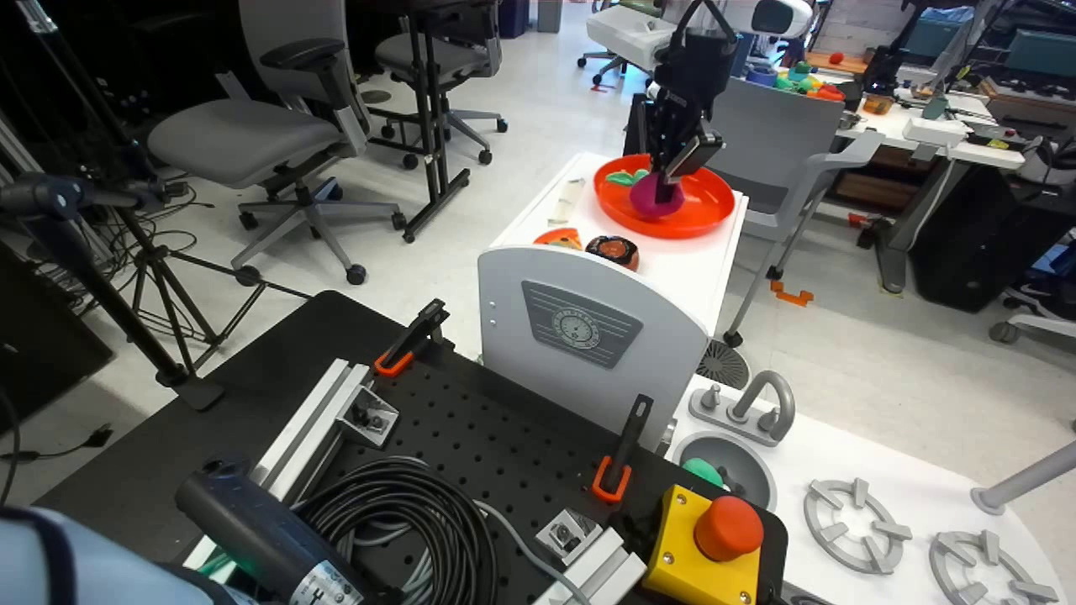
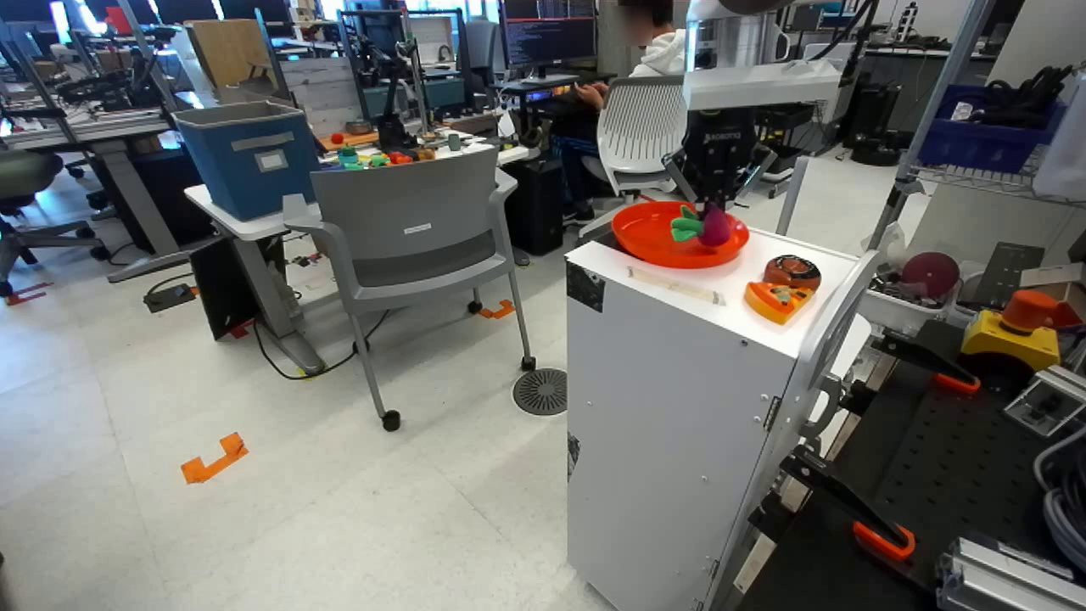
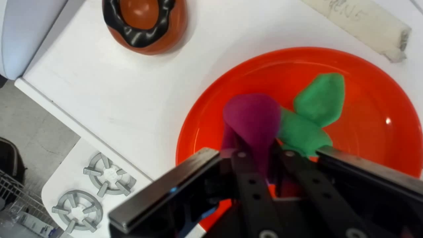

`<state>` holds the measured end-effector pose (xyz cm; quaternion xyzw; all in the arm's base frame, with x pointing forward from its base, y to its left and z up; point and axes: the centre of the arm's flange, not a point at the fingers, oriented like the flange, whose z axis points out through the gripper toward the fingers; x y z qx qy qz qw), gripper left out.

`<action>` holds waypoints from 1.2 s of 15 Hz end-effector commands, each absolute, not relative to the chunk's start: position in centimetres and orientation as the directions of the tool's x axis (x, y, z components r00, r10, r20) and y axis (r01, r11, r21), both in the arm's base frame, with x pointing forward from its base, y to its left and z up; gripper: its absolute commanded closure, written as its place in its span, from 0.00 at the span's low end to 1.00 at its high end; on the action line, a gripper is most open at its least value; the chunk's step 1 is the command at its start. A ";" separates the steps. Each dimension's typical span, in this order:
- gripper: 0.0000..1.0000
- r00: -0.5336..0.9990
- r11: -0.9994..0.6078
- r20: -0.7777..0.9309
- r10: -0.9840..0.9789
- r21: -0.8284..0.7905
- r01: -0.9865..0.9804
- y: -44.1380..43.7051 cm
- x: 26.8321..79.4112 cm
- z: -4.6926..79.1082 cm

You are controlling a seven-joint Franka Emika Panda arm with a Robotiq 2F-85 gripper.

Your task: Remove the tulip plush toy from the orange plate

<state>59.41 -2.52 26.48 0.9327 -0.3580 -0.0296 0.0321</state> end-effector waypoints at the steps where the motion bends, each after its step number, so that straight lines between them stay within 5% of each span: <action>1: 0.97 0.711 -0.711 -0.024 -0.703 0.001 -0.703 -3.8 57.2 28.5; 18: 0.97 0.463 -0.452 -0.143 -0.875 -0.106 -0.886 -12.9 55.0 31.4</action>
